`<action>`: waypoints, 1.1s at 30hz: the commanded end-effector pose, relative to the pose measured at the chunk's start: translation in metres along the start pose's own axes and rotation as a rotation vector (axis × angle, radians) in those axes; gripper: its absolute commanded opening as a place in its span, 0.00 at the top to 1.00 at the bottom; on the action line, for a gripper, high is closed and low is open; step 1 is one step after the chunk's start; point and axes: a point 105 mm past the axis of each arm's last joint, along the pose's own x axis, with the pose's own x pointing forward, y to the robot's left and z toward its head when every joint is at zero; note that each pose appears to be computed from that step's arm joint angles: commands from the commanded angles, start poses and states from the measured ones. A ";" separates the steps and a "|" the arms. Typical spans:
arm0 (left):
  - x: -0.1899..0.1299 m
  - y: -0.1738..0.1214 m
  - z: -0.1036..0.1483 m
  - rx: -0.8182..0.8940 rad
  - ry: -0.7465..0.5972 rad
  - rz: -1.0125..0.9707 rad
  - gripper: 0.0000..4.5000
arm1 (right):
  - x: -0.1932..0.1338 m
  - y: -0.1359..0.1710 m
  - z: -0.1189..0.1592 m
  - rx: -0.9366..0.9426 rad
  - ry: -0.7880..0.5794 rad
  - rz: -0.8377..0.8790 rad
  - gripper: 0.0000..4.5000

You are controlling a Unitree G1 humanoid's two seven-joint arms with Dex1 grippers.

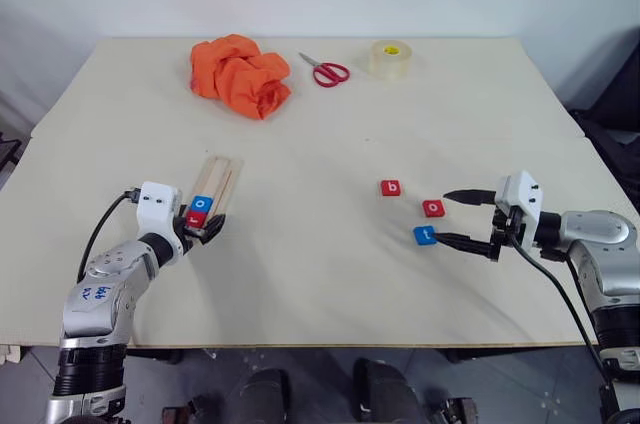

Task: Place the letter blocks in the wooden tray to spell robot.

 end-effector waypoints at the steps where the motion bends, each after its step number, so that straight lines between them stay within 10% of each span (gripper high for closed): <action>1: -0.003 0.004 -0.031 -0.053 0.121 0.041 0.20 | -0.006 -0.007 0.009 -0.038 -0.013 -0.020 0.00; 8: -0.004 0.005 -0.027 -0.034 0.069 0.018 0.24 | -0.007 -0.009 0.008 -0.040 -0.011 -0.028 0.00; 19: -0.019 -0.062 0.019 0.336 -0.192 -0.556 0.24 | -0.012 -0.008 0.005 -0.043 -0.013 -0.048 0.00; 33: -0.005 -0.130 0.017 0.723 -0.145 -1.082 0.24 | -0.045 0.021 -0.003 -0.052 0.039 -0.023 0.00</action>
